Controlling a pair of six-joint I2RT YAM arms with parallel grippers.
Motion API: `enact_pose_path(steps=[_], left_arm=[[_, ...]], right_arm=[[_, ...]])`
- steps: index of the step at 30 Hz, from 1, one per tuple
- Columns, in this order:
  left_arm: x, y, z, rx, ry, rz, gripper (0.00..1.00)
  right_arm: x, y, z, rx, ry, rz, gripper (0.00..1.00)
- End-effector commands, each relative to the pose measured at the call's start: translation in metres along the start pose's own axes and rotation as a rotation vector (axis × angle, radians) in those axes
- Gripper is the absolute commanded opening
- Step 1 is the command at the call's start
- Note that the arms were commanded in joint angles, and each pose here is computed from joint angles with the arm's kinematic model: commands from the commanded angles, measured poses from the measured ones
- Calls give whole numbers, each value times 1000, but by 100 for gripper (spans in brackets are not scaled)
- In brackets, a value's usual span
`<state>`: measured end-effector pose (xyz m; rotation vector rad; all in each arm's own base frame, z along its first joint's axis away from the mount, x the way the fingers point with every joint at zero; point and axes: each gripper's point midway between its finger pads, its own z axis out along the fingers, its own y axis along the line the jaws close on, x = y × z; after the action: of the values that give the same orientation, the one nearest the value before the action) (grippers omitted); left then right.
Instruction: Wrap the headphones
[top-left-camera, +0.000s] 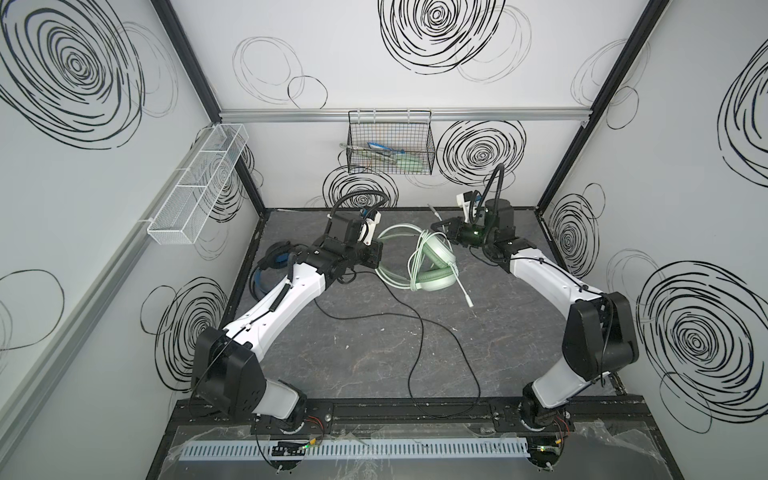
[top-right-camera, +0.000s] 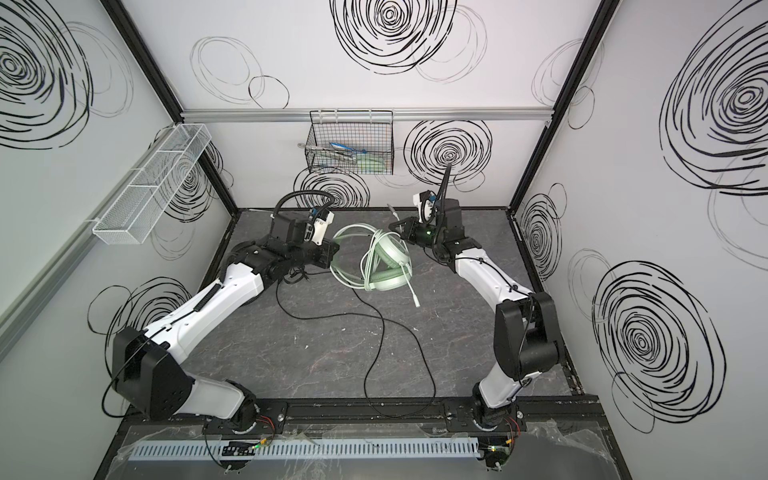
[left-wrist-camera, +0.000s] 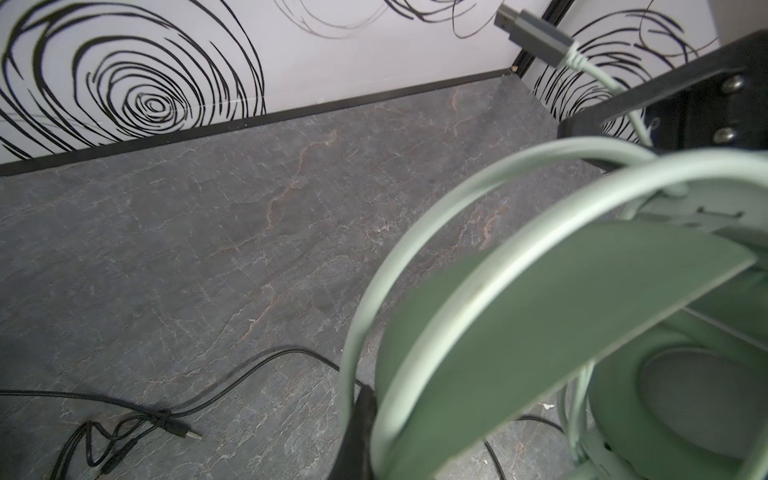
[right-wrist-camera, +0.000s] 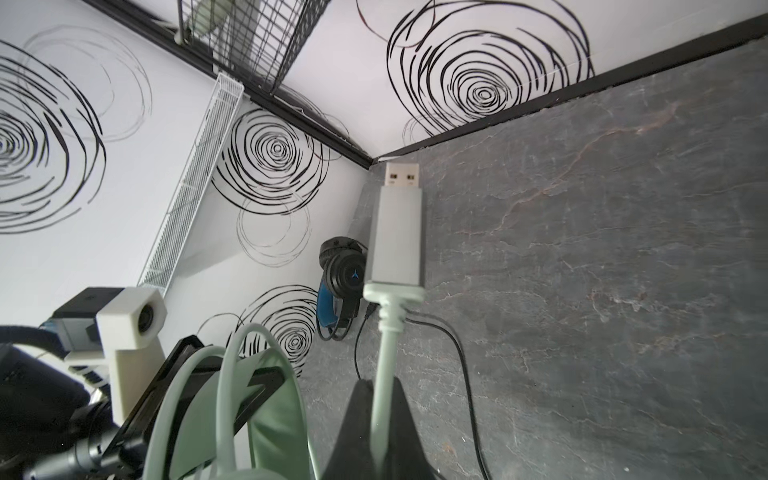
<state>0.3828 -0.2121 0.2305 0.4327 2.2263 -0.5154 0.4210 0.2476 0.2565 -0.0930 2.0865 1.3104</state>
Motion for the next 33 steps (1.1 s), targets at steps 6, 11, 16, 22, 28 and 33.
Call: enact_pose_path(steps=[6, 11, 16, 22, 28, 33], left_arm=[[18, 2, 40, -6, 63, 26, 0], [23, 15, 74, -49, 78, 5, 0], [18, 29, 109, -99, 79, 2, 0], [19, 55, 150, -188, 109, -12, 0], [2, 80, 185, -282, 123, -57, 0], [-11, 95, 218, -318, 157, -94, 0]], right_arm=[[-9, -5, -1, -62, -48, -73, 0], [-5, -30, 18, -58, -39, -62, 0], [-2, -75, 47, -21, 3, -22, 1], [-20, -123, 77, 17, -16, 5, 3], [-49, -155, 108, 22, -24, -32, 9], [-70, -188, 118, 14, -65, -5, 19]])
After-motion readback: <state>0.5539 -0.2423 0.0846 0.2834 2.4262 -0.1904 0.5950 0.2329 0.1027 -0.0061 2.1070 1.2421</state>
